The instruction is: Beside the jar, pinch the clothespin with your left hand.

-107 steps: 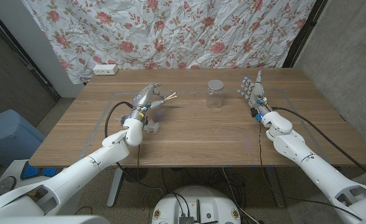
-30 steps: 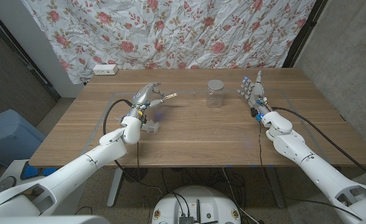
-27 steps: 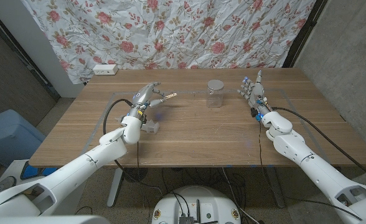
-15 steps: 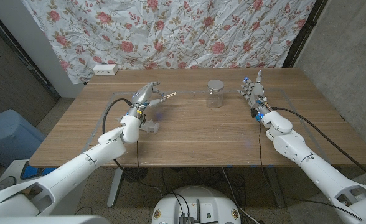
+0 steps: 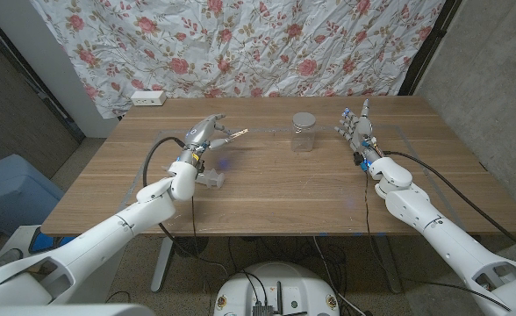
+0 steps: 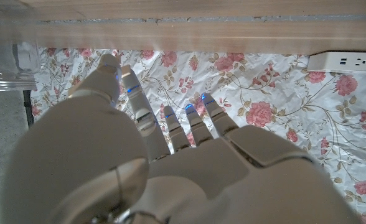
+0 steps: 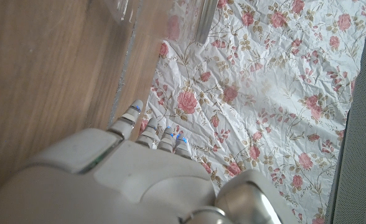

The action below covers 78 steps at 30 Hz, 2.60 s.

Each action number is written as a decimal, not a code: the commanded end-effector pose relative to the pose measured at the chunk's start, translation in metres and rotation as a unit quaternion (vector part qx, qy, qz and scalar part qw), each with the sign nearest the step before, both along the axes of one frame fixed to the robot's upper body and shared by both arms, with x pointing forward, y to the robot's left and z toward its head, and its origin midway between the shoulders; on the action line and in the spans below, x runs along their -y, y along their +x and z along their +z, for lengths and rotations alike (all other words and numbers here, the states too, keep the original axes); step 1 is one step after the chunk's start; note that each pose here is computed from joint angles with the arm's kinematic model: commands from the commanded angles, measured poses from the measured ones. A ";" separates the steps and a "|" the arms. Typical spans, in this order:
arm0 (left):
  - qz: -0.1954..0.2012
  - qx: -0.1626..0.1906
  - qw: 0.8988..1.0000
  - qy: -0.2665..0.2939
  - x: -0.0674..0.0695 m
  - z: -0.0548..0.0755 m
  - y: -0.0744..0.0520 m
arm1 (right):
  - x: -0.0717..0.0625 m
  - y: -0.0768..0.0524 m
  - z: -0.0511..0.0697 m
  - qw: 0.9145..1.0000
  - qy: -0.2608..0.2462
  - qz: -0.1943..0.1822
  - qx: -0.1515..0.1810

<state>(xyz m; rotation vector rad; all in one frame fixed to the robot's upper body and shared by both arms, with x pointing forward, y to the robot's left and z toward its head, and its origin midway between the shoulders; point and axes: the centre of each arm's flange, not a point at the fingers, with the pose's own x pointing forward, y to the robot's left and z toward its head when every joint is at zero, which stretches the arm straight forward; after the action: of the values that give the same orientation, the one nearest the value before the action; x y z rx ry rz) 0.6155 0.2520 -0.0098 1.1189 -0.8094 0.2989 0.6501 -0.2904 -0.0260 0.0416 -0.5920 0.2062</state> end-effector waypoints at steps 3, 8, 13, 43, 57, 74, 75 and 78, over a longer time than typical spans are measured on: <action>0.005 0.004 0.999 0.031 -0.003 0.009 -0.001 | 0.000 0.000 0.000 1.000 0.000 0.000 0.000; 0.009 0.009 0.999 0.053 -0.003 0.013 -0.001 | 0.000 0.000 0.000 1.000 0.000 0.000 0.000; 0.013 0.007 0.998 0.067 -0.004 0.016 0.000 | 0.000 0.000 0.000 1.000 0.000 0.000 0.000; 0.077 -0.014 0.979 0.186 -0.001 0.028 -0.006 | 0.000 0.000 0.000 1.000 0.000 0.000 0.000; 0.084 -0.029 0.974 0.206 -0.002 0.012 -0.002 | 0.000 0.000 0.000 1.000 0.000 0.000 0.000; 0.084 -0.040 0.972 0.215 0.000 -0.001 0.001 | 0.000 0.000 0.000 1.000 0.000 0.000 0.000; 0.084 -0.041 0.972 0.216 0.000 -0.001 0.001 | 0.000 0.000 0.000 1.000 0.000 0.000 0.000; 0.086 -0.042 0.972 0.214 -0.001 -0.003 0.001 | 0.000 0.000 0.000 1.000 0.000 0.000 0.000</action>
<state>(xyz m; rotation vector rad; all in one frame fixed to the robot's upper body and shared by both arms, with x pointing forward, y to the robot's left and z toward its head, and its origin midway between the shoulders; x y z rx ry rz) 0.6149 0.2532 -0.0044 1.5965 -0.7343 0.2305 0.6500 -0.2905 -0.0260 0.0418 -0.5919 0.2063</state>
